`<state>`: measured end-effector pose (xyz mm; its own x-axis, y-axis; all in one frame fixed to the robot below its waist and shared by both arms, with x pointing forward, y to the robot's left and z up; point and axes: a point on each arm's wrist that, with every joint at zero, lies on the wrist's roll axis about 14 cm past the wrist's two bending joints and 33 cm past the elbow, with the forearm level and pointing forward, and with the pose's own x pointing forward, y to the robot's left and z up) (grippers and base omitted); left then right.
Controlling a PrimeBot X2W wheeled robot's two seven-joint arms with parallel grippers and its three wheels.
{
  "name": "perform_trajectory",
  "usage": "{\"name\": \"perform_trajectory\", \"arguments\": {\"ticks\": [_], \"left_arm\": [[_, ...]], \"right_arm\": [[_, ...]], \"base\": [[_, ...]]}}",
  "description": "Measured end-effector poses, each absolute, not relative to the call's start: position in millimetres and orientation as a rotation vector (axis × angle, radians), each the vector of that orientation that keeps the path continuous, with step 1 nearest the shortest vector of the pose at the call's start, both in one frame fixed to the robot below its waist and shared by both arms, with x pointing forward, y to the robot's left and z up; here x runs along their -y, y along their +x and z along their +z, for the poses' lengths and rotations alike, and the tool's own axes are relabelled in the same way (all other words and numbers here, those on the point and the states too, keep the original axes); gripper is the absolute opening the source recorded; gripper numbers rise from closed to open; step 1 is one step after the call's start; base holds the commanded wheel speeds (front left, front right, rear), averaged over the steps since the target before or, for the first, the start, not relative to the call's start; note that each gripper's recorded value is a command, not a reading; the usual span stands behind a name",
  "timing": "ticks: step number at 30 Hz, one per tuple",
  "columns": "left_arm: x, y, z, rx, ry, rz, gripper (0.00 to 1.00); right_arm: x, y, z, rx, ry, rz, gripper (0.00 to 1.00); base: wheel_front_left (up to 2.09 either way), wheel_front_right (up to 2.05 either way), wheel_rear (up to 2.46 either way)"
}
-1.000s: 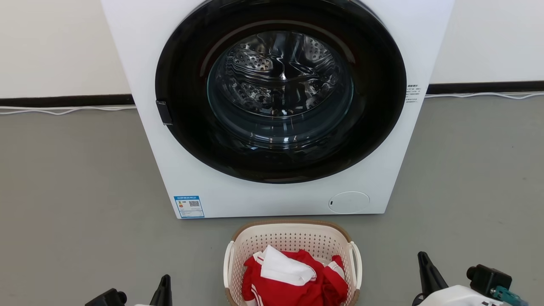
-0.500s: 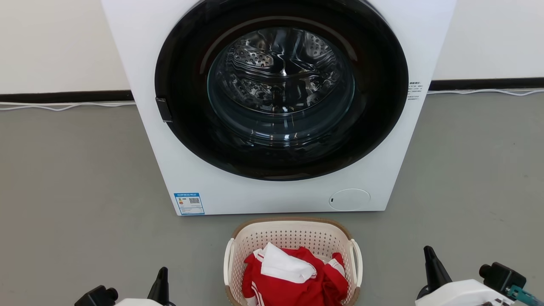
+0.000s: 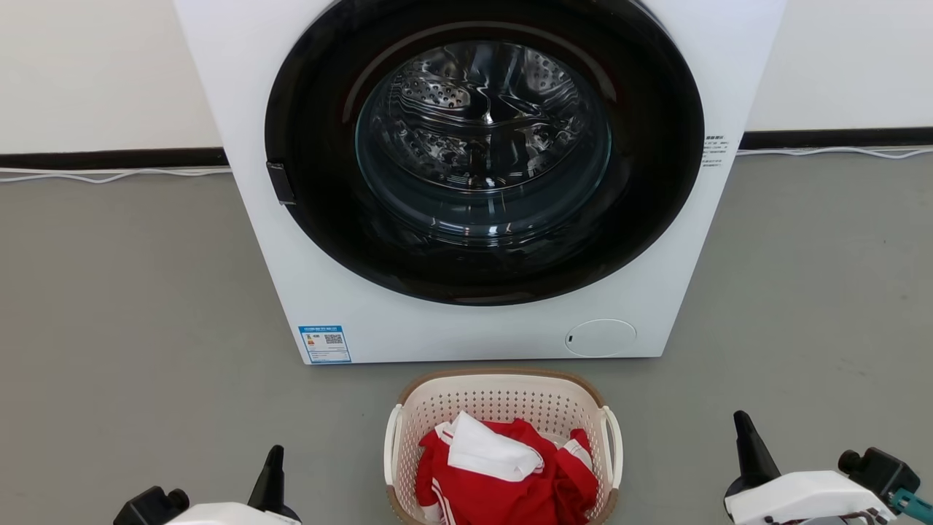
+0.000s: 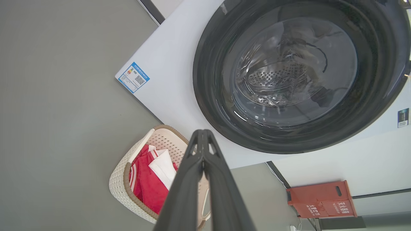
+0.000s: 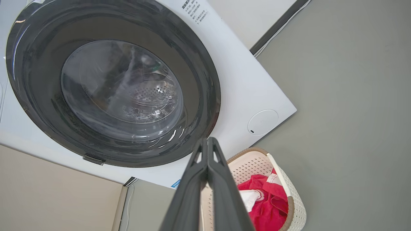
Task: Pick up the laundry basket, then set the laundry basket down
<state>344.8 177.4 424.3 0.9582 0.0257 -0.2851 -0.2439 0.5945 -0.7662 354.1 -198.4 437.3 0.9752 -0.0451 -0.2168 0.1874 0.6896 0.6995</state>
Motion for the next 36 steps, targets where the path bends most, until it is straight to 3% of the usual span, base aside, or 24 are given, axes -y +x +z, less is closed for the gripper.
{"name": "perform_trajectory", "arguments": {"ticks": [36], "left_arm": [[-182.2,360.3,447.6,-0.189,-1.300,0.130,0.00]], "right_arm": [[204.2,366.3,457.2,-0.118,1.239,-0.144,0.00]], "base": [[0.00,0.00,0.00]]}}
